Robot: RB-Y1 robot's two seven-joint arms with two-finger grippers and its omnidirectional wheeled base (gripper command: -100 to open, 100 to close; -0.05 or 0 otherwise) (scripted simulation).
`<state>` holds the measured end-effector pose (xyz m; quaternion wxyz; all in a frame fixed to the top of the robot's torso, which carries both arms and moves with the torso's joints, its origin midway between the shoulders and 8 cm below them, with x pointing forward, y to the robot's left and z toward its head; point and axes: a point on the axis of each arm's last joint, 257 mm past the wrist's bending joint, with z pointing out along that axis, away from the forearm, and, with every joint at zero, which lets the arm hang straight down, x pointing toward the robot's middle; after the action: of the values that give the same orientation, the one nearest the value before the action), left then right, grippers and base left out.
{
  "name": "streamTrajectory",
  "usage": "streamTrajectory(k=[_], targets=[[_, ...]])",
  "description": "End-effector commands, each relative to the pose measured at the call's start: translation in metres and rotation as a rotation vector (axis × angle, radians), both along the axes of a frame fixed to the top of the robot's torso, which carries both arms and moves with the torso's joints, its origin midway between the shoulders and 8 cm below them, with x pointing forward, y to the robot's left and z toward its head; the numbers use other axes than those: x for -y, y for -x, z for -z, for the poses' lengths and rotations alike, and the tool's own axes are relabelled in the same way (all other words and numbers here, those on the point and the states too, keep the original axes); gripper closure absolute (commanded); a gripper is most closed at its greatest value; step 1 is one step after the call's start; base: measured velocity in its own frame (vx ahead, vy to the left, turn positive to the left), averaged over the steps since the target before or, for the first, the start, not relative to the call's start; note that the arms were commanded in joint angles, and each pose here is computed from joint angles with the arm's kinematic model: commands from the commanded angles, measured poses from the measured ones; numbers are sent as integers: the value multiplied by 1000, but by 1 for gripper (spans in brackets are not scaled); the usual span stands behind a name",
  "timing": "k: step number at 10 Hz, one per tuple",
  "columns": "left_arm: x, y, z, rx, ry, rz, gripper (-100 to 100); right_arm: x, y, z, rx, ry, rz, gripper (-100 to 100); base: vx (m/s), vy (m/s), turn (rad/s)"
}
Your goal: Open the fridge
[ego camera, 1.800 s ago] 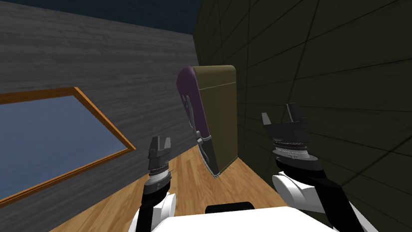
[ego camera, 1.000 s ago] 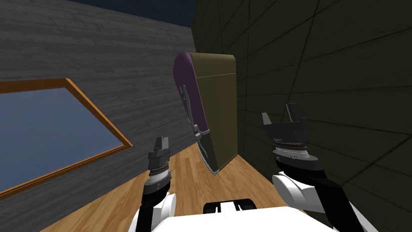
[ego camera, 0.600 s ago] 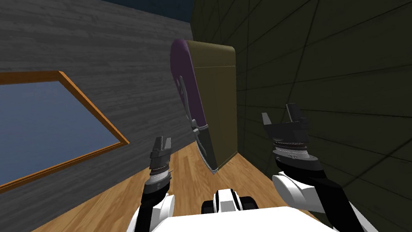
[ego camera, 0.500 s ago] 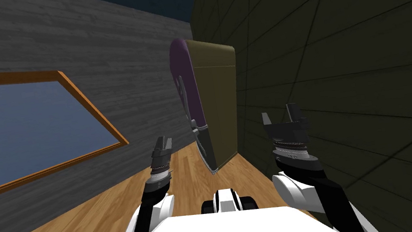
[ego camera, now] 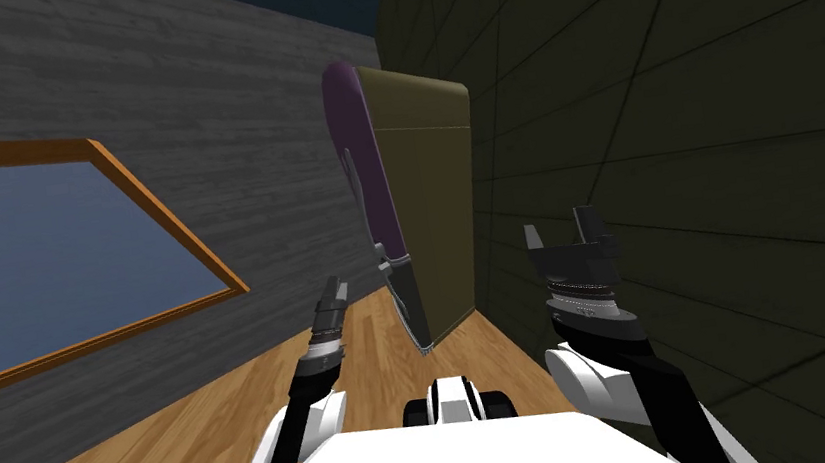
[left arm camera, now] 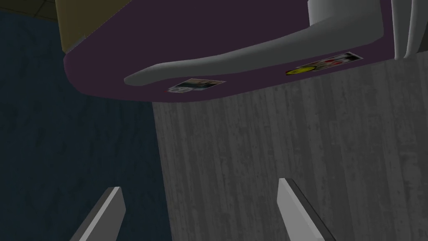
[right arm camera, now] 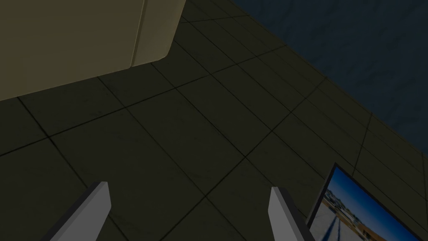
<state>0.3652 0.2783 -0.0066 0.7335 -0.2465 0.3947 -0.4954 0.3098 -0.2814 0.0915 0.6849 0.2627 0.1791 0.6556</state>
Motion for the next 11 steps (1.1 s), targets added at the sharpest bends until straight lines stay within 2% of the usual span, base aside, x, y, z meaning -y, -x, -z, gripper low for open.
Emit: streamTrajectory(k=[1, 2, 4, 7, 8, 9, 10, 11], targets=[[-11, -10, 22, -69, -1, -35, -100, 0, 0, 0, 0, 0, 0, 0, 66, -68, 6], [-14, -13, 28, -89, 0, -46, -100, 0, 0, 0, 0, 0, 0, 0, 54, -55, 4], [-27, -22, 53, -165, 4, -86, -100, 0, 0, 0, 0, 0, 0, 0, 89, -61, 7], [-36, -28, 71, -220, 4, -113, -100, 0, 0, 0, 0, 0, 0, 0, 72, -61, 5], [-41, -31, 83, -256, 1, -129, -100, 0, 0, 0, 0, 0, 0, 0, 67, -48, 5], [-44, -32, 89, -275, -2, -137, -100, 0, 0, 0, 0, 0, 0, 0, 71, -58, 6], [-51, -35, 101, -314, -11, -153, -100, 0, 0, 0, 0, 0, 0, 0, 82, -79, 6], [-54, -36, 108, -334, -15, -162, -100, 0, 0, 0, 0, 0, 0, 0, 83, -63, 9]])
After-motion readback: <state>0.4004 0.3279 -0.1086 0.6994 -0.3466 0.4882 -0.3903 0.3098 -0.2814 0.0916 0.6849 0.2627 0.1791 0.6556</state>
